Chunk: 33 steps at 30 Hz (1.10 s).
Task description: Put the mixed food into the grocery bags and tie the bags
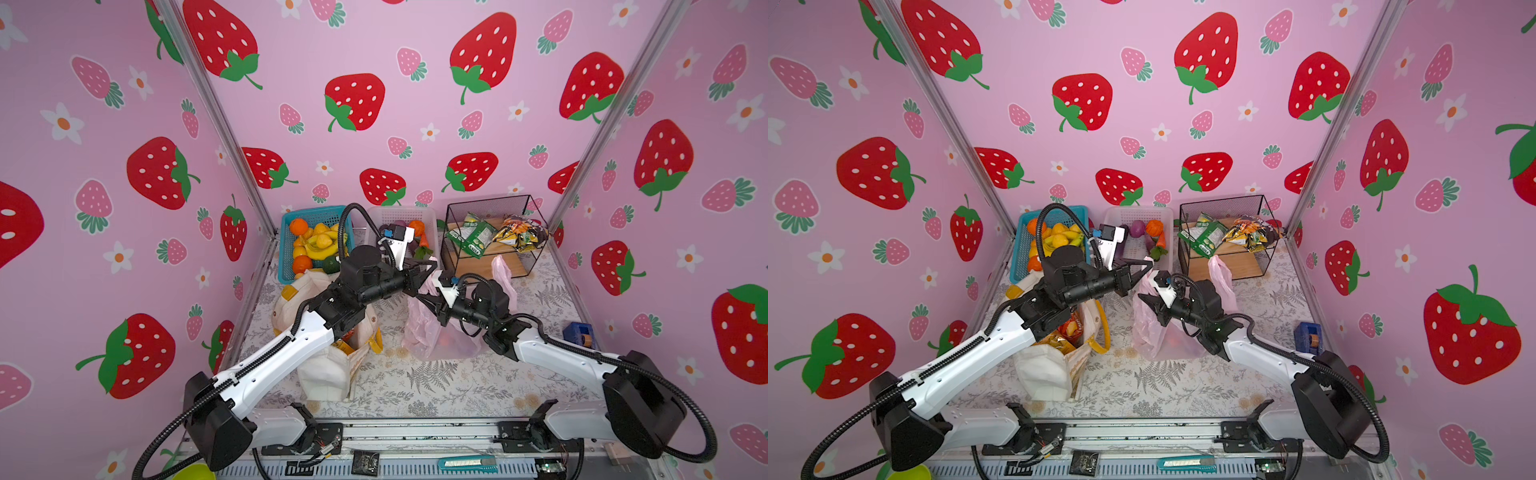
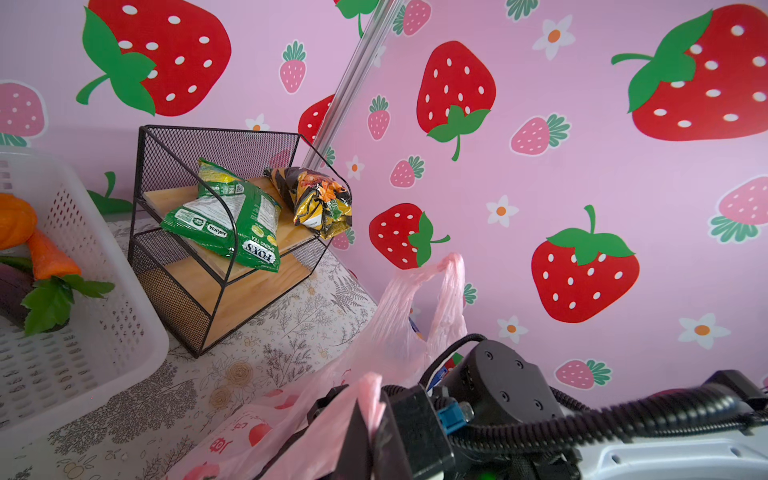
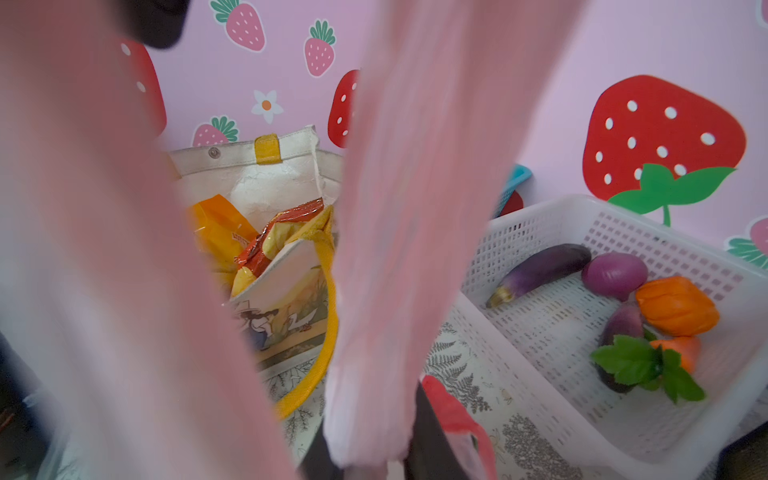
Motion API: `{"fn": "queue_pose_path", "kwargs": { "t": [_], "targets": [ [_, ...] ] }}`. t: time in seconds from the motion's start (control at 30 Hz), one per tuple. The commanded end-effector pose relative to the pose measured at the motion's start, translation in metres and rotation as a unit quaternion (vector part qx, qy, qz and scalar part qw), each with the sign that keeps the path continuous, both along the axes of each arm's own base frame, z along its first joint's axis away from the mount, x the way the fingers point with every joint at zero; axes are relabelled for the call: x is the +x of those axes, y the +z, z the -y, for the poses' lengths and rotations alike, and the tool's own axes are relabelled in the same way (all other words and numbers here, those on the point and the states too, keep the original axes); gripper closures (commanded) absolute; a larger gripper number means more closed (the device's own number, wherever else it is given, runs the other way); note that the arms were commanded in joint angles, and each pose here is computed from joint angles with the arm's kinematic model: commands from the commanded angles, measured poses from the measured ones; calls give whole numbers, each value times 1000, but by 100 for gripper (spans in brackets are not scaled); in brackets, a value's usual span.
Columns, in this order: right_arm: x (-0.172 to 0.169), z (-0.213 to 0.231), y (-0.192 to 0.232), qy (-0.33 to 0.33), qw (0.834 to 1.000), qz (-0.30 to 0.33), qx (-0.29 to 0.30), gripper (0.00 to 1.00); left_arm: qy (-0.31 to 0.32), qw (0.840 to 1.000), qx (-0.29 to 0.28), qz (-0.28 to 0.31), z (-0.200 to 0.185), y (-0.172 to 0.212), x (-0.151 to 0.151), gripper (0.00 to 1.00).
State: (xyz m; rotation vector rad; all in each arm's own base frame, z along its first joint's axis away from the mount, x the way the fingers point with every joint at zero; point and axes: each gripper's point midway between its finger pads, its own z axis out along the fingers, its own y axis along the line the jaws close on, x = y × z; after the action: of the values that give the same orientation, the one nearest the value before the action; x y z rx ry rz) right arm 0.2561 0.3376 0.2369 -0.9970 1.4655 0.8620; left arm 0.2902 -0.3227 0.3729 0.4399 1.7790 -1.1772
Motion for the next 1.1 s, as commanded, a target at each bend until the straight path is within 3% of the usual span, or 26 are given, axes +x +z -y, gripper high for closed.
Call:
{"fn": "queue_pose_path", "kwargs": {
  "t": [0.0, 0.17, 0.27, 0.33, 0.57, 0.73, 0.8, 1.07],
  "targets": [
    [1, 6, -15, -13, 1000, -16, -13, 73, -9, 999, -30, 37, -3, 32, -3, 100],
    [-10, 13, 16, -4, 1000, 15, 1, 25, -10, 999, -28, 37, -3, 32, -2, 100],
    [-21, 14, 34, 26, 999, 29, 2, 6, -13, 999, -25, 35, -2, 30, -2, 100],
    [-27, 15, 41, 47, 998, 33, -1, 0, -13, 999, -23, 35, -2, 29, -2, 100],
    [-20, 28, 49, 83, 996, 28, -3, 0, -18, 999, -23, 35, -2, 30, -4, 100],
    [-7, 13, 46, 122, 992, 12, 5, 3, -26, 999, -29, 35, -1, 32, -6, 100],
    [-2, 5, 45, 135, 991, 5, 18, 13, -27, 999, -31, 35, -1, 33, -7, 100],
    [7, 5, -12, 109, 993, -52, 6, 68, -17, 998, -43, 47, -9, 42, -11, 100]
  ]
}}
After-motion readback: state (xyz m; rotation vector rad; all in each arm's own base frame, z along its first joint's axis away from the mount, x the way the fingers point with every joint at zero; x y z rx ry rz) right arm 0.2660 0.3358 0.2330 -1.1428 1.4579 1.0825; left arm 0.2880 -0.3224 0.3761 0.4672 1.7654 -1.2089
